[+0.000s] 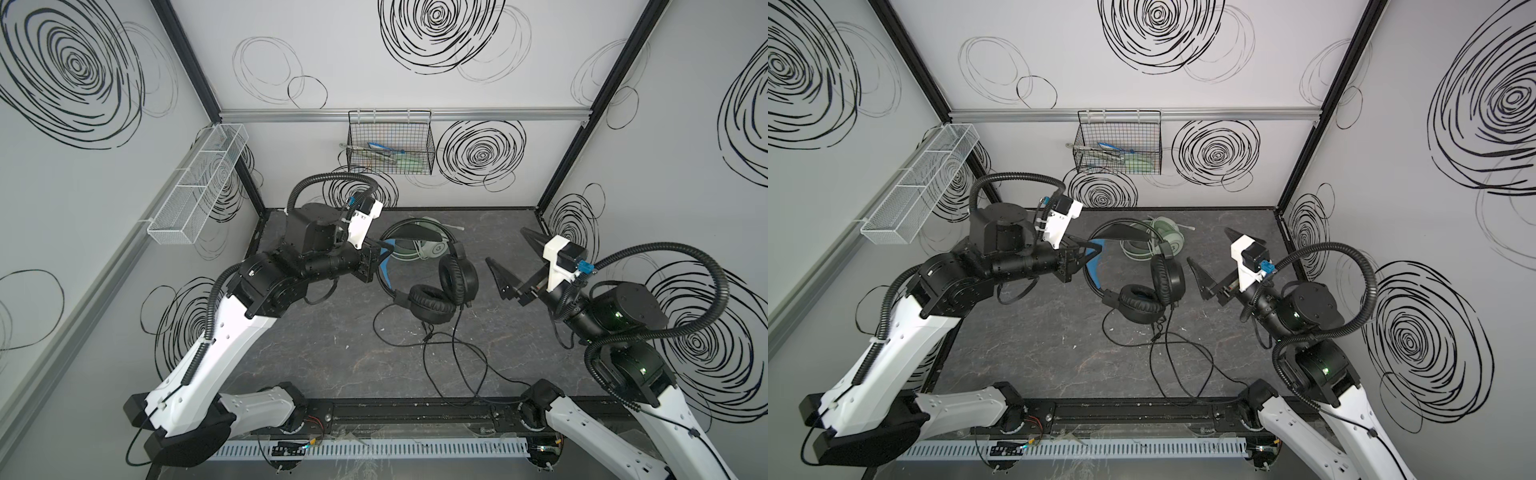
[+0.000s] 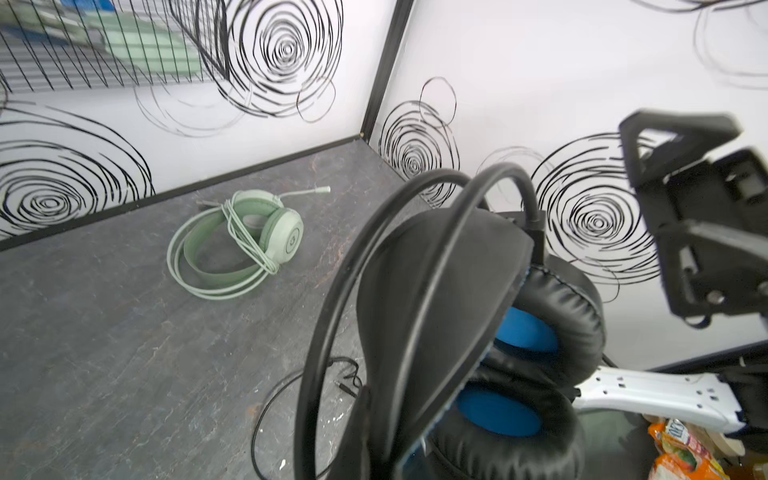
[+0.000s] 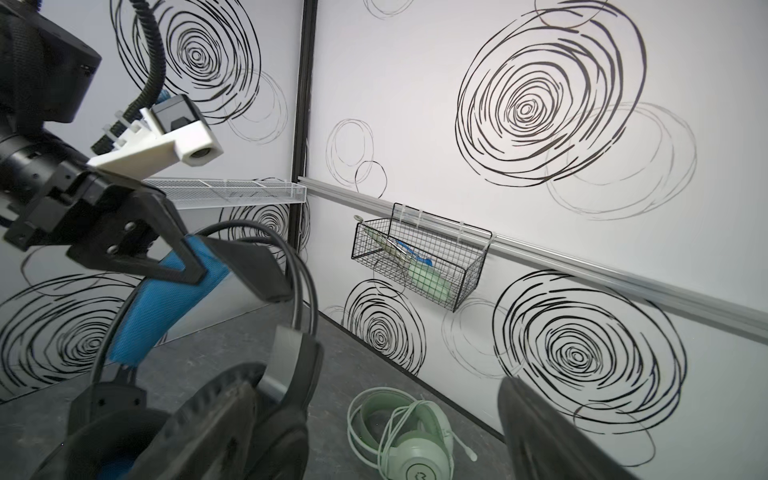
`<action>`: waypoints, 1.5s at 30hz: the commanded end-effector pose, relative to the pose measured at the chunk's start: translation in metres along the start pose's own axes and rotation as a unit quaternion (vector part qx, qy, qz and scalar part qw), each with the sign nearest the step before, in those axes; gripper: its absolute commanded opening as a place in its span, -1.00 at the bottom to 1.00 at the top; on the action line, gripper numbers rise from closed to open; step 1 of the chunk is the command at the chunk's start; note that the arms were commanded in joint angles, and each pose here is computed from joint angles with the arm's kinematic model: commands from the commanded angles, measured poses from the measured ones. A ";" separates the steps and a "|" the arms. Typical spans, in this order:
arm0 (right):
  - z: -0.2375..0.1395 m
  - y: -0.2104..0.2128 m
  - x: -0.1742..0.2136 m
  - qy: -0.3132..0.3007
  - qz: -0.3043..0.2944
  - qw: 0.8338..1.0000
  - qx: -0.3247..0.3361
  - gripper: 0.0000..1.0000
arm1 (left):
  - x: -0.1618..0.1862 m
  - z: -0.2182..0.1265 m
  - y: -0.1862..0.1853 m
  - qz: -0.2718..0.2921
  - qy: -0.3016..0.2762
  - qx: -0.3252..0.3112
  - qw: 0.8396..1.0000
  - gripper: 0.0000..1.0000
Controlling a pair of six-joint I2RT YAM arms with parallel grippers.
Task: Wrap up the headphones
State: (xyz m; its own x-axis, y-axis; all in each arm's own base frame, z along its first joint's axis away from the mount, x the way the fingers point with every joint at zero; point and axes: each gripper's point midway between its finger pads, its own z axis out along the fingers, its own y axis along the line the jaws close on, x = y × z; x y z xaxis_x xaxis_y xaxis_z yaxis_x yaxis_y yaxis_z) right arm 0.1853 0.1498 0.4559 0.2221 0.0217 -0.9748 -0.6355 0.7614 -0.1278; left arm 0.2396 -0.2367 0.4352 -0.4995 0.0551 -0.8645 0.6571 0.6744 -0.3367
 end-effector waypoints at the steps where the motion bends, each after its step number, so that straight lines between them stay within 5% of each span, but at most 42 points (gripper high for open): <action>1: -0.010 0.016 0.012 0.009 0.070 0.997 -0.041 0.93 | -0.067 -0.043 -0.028 0.002 -0.128 0.039 0.991 -1.00; 7: -0.014 0.039 0.029 0.014 0.105 0.989 -0.100 0.95 | -0.101 -0.064 -0.034 -0.009 -0.168 0.051 0.984 -1.00; 20: -0.009 0.059 0.038 0.025 0.123 0.979 -0.162 0.98 | -0.117 -0.068 -0.029 -0.021 -0.195 0.047 0.979 -1.00; 28: -0.024 0.041 0.052 0.052 0.141 0.984 -0.093 0.94 | -0.124 -0.070 -0.001 -0.036 -0.210 0.011 0.977 -1.00; 34: -0.026 0.049 0.068 0.075 0.141 0.981 -0.113 0.94 | -0.131 -0.073 0.010 -0.053 -0.217 0.021 0.975 -1.00; 45: 0.016 0.047 0.110 0.079 0.137 0.981 -0.112 0.95 | -0.125 -0.084 0.018 -0.061 -0.220 0.003 0.974 -1.00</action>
State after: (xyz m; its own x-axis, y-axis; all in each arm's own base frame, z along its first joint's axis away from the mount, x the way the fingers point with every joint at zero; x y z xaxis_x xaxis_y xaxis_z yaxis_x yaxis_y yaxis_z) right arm 0.1860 0.1954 0.3305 -0.1577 0.0490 -0.9863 -0.7957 0.5852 0.1563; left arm 0.2802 -0.1780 0.5259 -0.3991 -0.2655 -0.8776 0.5524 0.6943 -0.4613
